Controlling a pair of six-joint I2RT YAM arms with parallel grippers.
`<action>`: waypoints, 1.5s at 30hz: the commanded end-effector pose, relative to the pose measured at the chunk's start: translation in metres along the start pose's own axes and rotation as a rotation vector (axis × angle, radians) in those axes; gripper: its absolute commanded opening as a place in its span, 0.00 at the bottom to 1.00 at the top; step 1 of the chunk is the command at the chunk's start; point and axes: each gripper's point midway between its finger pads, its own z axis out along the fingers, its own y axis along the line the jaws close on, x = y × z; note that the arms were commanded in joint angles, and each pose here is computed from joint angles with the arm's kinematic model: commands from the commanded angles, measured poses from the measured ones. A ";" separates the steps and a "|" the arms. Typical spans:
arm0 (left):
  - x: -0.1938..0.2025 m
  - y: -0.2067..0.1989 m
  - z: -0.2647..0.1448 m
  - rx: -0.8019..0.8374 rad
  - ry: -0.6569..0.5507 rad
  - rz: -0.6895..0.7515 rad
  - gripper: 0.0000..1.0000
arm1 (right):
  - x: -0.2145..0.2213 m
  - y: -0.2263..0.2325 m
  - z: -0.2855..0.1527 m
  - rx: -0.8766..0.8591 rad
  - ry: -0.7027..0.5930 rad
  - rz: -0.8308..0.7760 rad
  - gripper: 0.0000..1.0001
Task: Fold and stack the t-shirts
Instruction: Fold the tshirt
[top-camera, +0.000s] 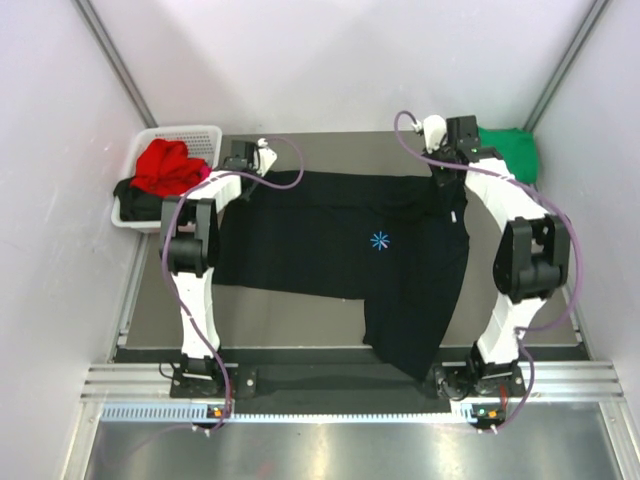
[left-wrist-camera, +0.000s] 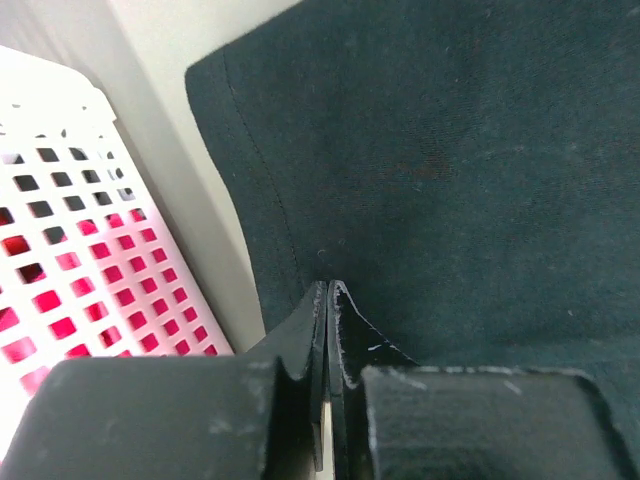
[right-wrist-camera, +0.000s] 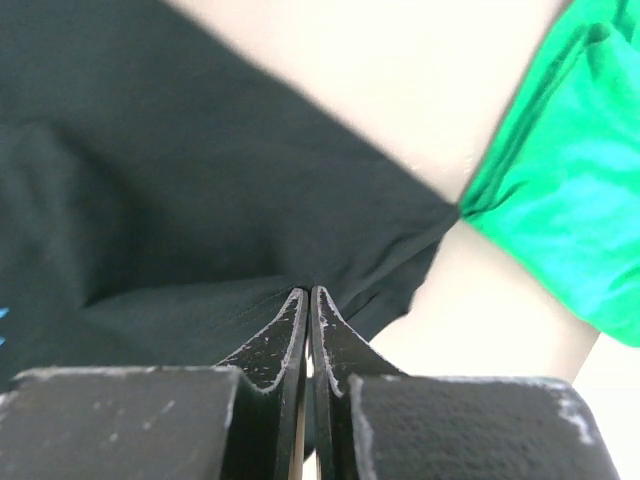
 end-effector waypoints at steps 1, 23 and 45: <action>0.004 0.007 0.006 -0.037 0.010 -0.014 0.00 | -0.023 -0.026 0.015 0.041 -0.060 0.039 0.00; 0.015 0.004 0.010 -0.042 0.034 -0.004 0.00 | 0.005 0.111 -0.033 -0.472 -0.063 -0.252 0.43; 0.015 0.005 0.005 -0.048 0.034 -0.004 0.00 | 0.044 0.106 0.056 -0.449 0.182 -0.261 0.35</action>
